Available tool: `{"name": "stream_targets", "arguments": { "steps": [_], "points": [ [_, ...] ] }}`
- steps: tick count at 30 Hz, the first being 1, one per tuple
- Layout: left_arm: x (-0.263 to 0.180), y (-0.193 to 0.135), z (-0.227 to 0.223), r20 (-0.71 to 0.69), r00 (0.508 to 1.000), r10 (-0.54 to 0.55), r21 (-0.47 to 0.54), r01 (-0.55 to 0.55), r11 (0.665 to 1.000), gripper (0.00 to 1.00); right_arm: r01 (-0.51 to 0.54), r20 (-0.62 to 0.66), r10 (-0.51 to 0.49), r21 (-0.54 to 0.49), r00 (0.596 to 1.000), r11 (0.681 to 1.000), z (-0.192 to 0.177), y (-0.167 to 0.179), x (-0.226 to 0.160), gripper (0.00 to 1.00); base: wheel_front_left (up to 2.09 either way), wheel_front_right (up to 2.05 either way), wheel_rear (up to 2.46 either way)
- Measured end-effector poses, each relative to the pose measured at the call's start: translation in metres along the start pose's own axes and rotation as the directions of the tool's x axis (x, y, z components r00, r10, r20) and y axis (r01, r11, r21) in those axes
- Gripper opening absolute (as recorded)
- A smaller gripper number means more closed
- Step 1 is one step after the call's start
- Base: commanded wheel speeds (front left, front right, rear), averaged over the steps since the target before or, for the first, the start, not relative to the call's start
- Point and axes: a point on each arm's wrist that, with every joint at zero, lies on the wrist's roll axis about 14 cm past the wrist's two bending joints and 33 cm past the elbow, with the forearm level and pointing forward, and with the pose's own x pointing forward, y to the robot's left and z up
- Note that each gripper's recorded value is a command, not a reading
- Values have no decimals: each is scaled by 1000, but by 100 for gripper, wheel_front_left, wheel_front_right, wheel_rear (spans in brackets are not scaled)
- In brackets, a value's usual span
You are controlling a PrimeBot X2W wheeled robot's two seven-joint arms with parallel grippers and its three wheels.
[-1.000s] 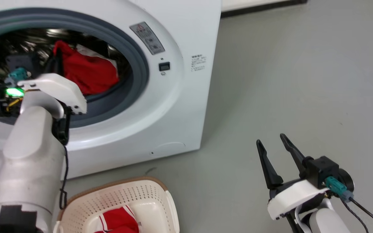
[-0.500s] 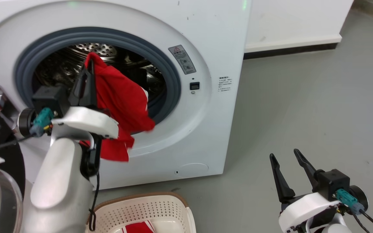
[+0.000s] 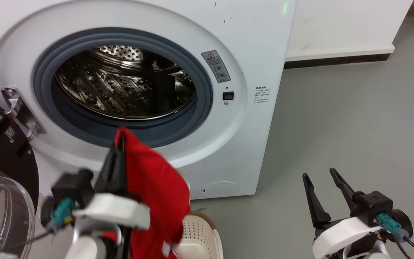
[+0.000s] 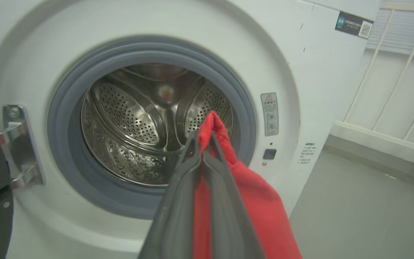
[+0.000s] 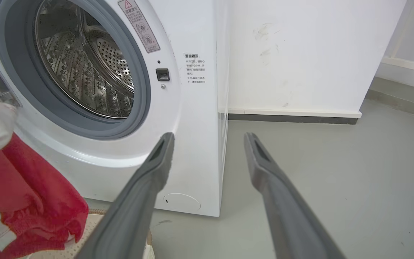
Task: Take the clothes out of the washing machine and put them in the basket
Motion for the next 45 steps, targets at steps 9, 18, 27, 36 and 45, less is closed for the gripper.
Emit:
{"name": "stream_targets", "arguments": {
  "steps": [9,18,27,36,45],
  "points": [
    [-85,5,-161,-489,869,71,-110,-142,984,0,-12,-56,13,20,998,1000,-20,4,8,100,0,0,0],
    [-94,11,-242,-665,744,65,-117,-190,975,0,-46,-99,49,33,994,998,-39,12,31,100,0,0,0],
    [-83,26,-317,-804,589,77,-72,-225,972,0,-57,-171,64,45,983,997,-75,11,61,100,0,0,0],
    [-116,52,-377,-907,404,119,15,-250,968,0,-37,-254,48,50,966,998,-116,1,74,100,0,0,0],
    [-136,56,-406,-947,303,109,35,-238,971,100,-28,-318,43,53,947,998,-146,-4,75,100,0,0,0]
  ]
}}
